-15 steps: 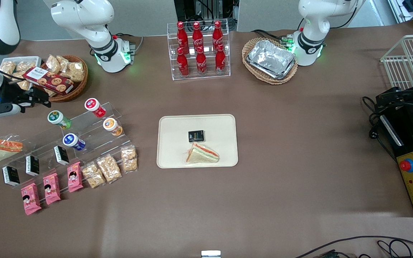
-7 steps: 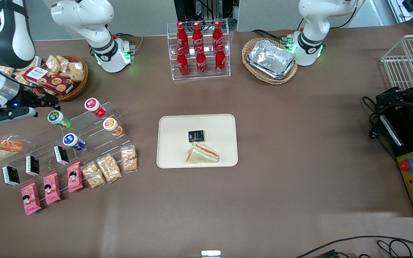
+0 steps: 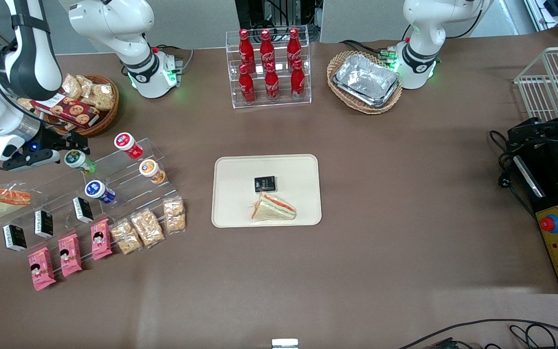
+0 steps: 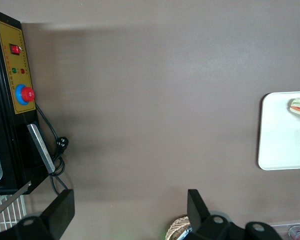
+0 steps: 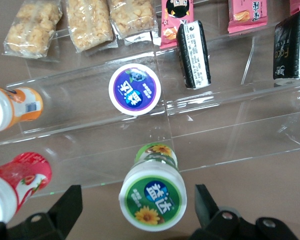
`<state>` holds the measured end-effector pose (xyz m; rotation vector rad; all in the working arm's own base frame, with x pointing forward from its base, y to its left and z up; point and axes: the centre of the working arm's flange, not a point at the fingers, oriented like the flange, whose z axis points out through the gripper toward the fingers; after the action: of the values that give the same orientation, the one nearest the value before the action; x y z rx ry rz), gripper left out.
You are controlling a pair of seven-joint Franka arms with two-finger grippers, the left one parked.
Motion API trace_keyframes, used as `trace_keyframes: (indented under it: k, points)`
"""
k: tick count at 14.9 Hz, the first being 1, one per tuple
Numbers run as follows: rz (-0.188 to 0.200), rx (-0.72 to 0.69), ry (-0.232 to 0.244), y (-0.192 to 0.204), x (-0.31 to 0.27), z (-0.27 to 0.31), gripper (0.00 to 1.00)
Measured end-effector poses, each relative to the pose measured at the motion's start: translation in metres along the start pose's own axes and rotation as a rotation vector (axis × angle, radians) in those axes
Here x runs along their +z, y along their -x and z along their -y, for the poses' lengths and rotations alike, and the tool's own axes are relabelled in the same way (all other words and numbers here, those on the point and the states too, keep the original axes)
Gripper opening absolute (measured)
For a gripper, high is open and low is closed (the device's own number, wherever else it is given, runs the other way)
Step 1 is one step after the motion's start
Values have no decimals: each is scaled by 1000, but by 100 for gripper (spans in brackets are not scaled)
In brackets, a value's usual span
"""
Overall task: Place green gum on tray
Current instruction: 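Lower the right gripper and close it around the green gum bottle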
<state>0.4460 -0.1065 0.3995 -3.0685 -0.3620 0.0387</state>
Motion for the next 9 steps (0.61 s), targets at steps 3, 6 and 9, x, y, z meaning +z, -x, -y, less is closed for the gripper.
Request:
trace_keyframes:
  k: [3, 6, 9]
  points:
    - [-3, -7, 8, -1, 11, -6, 100]
    - [-1, -9, 14, -2, 21, -14, 96]
    - [2, -8, 16, -3, 25, -16, 78]
